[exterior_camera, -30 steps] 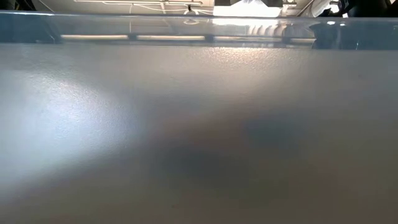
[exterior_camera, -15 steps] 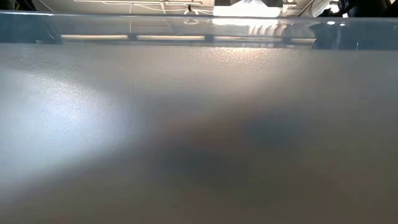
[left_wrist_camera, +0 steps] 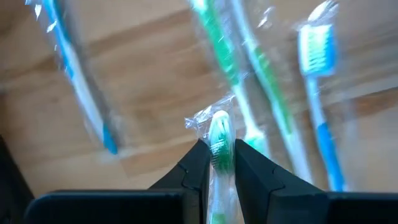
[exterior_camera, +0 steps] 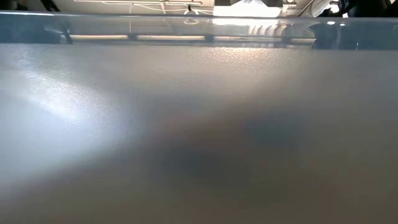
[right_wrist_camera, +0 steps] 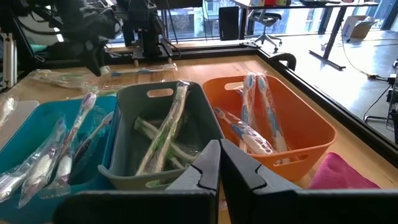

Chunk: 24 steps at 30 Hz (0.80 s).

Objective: Pick & Place Toothbrushes
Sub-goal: Put the green toothbrush into the green bin

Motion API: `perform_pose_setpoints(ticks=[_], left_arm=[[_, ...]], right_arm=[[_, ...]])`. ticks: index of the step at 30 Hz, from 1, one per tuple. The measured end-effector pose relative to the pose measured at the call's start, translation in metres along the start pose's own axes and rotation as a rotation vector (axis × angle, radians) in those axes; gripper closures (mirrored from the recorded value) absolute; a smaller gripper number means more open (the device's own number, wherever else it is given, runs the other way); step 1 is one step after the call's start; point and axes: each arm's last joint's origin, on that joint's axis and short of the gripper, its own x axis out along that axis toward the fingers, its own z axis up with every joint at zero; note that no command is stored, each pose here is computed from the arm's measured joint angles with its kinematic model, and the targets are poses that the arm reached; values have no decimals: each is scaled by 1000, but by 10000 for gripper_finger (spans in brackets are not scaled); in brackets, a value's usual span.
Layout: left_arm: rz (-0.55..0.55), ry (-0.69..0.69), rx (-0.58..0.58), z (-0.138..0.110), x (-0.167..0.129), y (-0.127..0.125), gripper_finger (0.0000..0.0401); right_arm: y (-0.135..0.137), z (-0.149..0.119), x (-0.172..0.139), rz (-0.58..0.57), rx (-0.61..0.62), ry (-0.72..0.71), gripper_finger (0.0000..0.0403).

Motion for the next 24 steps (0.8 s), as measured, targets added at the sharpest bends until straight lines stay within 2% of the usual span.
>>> perform_pose_setpoints(ticks=[18, 24], left_arm=[[-300, -29, 244, 72, -28, -19, 350], [-486, -7, 347, 93, -35, -33, 350]], right_arm=[[0, 0, 0, -3, 0, 1, 398], [0, -1, 0, -2, -1, 6, 398]])
